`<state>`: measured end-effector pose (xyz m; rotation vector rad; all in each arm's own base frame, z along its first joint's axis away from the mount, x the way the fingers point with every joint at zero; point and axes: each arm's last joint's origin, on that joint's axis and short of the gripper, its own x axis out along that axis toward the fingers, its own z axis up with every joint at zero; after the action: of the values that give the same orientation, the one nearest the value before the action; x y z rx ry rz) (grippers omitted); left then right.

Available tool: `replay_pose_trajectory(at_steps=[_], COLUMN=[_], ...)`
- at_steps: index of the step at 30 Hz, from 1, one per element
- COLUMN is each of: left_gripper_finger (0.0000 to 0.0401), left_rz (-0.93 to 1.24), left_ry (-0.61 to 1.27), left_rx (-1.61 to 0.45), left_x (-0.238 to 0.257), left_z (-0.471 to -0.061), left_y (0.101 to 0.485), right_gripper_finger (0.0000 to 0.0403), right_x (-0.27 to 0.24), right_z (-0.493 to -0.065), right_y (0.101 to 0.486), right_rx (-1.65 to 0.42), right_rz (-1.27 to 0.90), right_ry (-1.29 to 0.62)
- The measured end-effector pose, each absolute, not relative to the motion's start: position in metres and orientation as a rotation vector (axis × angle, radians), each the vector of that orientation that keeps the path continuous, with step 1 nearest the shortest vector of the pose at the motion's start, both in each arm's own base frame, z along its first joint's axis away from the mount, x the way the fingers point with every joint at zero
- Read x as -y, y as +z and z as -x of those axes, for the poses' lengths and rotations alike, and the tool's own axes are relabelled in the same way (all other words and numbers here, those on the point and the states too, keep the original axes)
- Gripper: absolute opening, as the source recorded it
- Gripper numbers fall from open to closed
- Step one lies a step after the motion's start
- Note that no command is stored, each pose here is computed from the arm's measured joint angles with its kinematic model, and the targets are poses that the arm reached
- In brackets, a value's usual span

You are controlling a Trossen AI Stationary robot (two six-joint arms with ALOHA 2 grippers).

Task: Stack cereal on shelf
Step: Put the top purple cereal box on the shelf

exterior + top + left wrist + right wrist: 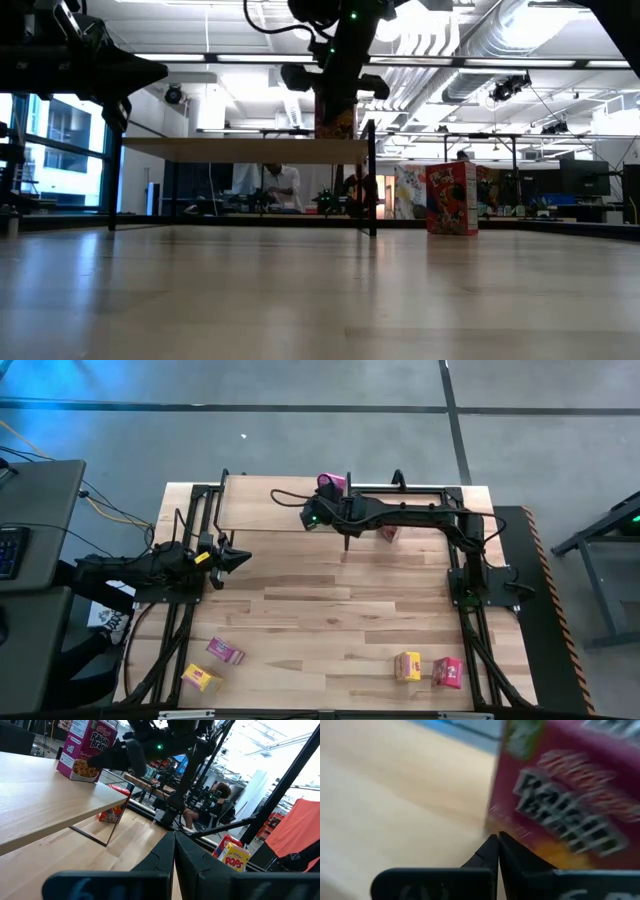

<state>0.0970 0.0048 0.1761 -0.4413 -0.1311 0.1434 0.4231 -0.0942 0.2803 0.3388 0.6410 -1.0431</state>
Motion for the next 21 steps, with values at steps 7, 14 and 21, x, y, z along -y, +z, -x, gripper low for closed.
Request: replay_pose_trajectory(at_steps=[7,14,21], left_gripper_finger=[0.0003,0.0003,0.0003], left_rz=[0.441,0.441,0.441], left_ry=[0.143,0.143,0.143], left_rx=[0.131,0.131,0.131], left_x=[-0.005,-0.005,-0.005], left_z=[-0.097,-0.097,-0.097], left_y=[0.176,0.176,0.176], right_gripper_finger=[0.0000,0.0000,0.0000], right_x=[0.093,0.107,0.121], right_z=[-0.416,-0.412,-0.408], right_y=[0.274,0.274,0.274], right_rx=[-0.771,-0.795,-0.835], right_rz=[-0.326,-0.283,-0.225], right_ry=[-1.003,-1.024,-1.021])
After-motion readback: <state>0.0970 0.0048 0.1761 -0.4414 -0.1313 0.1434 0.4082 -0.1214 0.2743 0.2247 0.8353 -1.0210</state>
